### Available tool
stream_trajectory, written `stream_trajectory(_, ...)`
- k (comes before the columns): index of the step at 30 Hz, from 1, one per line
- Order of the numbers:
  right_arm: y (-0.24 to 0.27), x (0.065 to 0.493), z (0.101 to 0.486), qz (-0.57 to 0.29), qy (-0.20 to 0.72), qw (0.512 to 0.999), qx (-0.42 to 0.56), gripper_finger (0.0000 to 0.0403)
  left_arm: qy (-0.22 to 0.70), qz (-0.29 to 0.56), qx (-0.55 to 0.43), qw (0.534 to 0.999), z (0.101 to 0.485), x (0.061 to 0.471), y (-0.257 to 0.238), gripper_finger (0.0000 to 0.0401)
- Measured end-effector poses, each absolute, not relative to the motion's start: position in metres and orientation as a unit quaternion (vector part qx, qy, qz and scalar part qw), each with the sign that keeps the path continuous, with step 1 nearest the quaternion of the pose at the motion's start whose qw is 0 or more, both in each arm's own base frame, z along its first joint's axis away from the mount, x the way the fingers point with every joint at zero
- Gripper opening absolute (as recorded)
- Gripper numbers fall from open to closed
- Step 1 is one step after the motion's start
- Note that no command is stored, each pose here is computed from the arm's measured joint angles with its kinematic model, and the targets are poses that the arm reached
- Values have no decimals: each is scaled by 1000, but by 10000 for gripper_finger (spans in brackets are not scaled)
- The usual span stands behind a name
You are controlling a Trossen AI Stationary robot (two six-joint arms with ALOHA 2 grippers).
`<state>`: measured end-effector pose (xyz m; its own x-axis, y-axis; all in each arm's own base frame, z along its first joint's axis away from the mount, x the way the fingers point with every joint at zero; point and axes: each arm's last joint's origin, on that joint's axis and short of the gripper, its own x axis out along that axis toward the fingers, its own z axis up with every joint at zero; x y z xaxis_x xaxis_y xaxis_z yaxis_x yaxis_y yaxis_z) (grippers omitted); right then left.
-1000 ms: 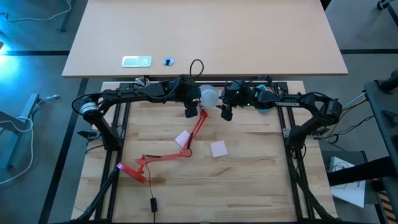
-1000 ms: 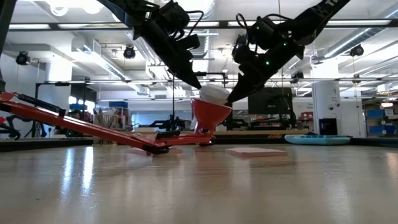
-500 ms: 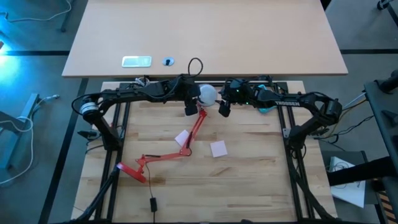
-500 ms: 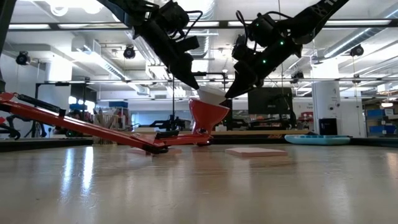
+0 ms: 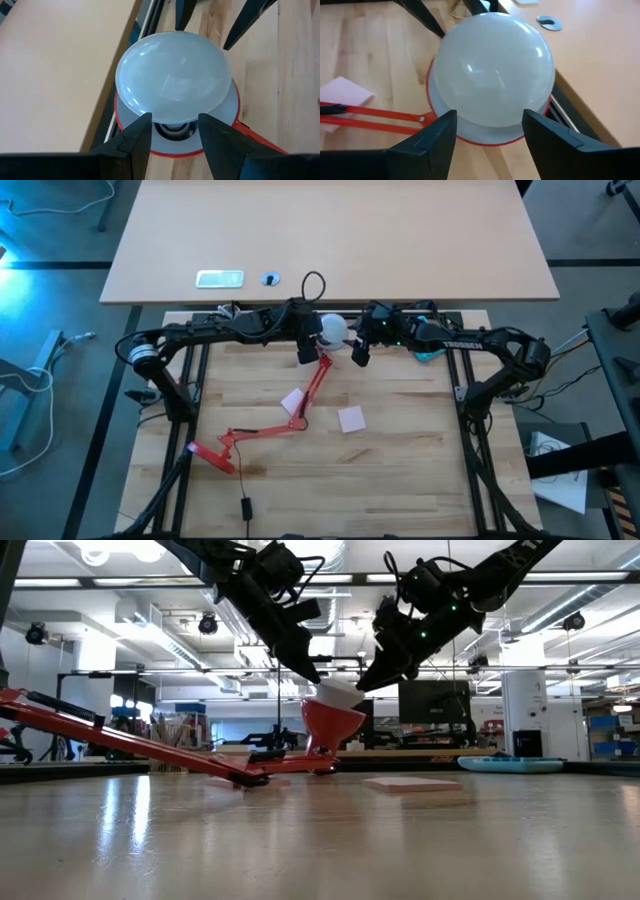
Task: Screw lightbulb
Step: Insert the lightbulb into the red lamp
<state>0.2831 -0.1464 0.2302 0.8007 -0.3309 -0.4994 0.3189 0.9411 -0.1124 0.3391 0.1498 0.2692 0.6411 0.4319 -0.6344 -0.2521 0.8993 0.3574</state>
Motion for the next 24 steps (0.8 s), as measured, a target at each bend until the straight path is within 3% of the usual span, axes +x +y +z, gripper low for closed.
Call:
stream_trajectory(17,-145,281,232,-149,264,953,7,218,359,201,135,901,273,339,158,153)
stream_trajectory(24,-157,262,223,-193,345,918,-24,220,401,186,126,888,266,335,153,153)
